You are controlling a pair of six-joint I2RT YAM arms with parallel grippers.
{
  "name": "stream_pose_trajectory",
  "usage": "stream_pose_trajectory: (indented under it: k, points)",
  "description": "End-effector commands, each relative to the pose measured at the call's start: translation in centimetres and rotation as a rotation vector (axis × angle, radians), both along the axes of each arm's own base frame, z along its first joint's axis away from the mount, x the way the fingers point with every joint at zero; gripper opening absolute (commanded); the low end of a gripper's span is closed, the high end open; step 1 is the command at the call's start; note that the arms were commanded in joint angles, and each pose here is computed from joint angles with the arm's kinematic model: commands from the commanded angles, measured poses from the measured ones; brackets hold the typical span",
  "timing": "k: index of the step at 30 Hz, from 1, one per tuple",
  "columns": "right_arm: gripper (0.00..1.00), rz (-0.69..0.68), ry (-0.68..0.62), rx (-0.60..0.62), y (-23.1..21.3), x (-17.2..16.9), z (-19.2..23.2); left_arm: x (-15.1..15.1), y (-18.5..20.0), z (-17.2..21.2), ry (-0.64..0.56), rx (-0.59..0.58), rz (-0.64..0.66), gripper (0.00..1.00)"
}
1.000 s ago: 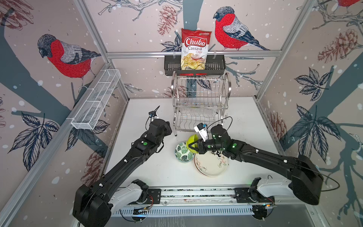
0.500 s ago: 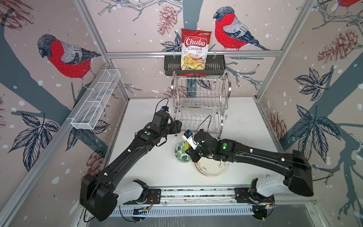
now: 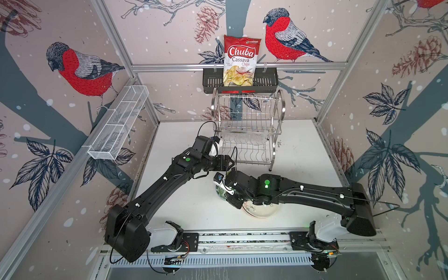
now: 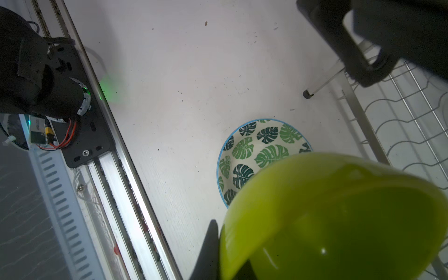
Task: Unload the mixed dishes from the dish rack
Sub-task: 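Lower the lime-green bowl onto the stack with the right gripper while the left draws back, then open the right gripper and lift it off the lime-green bowl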
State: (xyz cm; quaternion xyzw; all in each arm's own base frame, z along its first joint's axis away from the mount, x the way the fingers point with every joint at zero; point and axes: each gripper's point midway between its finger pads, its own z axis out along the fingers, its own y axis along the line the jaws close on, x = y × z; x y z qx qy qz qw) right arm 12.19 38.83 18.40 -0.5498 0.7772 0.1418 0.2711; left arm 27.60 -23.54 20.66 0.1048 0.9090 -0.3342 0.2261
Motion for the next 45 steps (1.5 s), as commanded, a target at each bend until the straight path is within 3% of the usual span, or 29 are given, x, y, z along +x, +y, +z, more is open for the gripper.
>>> stream_pose_trajectory:
  k: [1, 10, 15, 19, 23, 26, 28, 31, 32, 35, 36, 41, 45]
  points:
    - [0.00, 0.063, -0.015, -0.064, -0.5, -0.3, 0.0, -1.4, -0.1, -0.3, 0.043, 0.008, -0.056, 0.80]
    - [0.00, 0.115, -0.002, -0.106, -0.2, 0.1, 1.0, -2.8, 1.0, -0.9, 0.060, 0.070, -0.070, 0.72]
    - [0.00, 0.112, -0.024, -0.095, 0.4, 0.9, 2.2, -2.8, 2.2, -2.5, 0.080, 0.150, -0.038, 0.53]
    - [0.00, 0.088, -0.059, -0.112, 0.7, 1.9, 2.3, -3.2, 1.7, -3.1, 0.096, 0.147, -0.056, 0.47]
    - [0.00, 0.075, -0.075, -0.119, 1.0, 2.4, 2.0, -3.3, 1.3, -3.2, 0.087, 0.158, -0.066, 0.19]
    - [0.00, 0.071, -0.077, -0.118, 1.3, 2.6, 1.7, -3.4, 1.1, -3.4, 0.094, 0.160, -0.066, 0.05]
    - [0.00, 0.069, -0.080, -0.114, 1.4, 2.7, 1.5, -3.4, 1.0, -3.3, 0.096, 0.151, -0.063, 0.00]
    - [0.00, 0.067, -0.077, -0.103, 1.5, 2.7, 1.3, -3.4, 0.9, -3.3, 0.094, 0.136, -0.058, 0.00]
    - [0.04, 0.065, -0.076, -0.094, 1.6, 2.7, 1.3, -3.4, 0.8, -3.3, 0.095, 0.132, -0.058, 0.00]
    - [0.50, 0.077, -0.042, -0.037, 1.9, 2.2, 1.5, -3.3, 0.9, -3.7, 0.097, 0.140, -0.051, 0.00]
    - [0.58, 0.088, -0.018, -0.007, 2.1, 1.8, 1.8, -3.3, 1.1, -3.9, 0.098, 0.149, -0.046, 0.00]
    - [0.65, 0.139, 0.115, 0.203, 2.6, 0.1, 4.9, -3.1, 1.9, -5.9, 0.112, 0.199, -0.012, 0.00]
    - [0.66, 0.120, 0.192, 0.430, 0.8, 1.0, 9.4, -3.0, 2.5, -7.7, 0.129, 0.238, 0.006, 0.00]
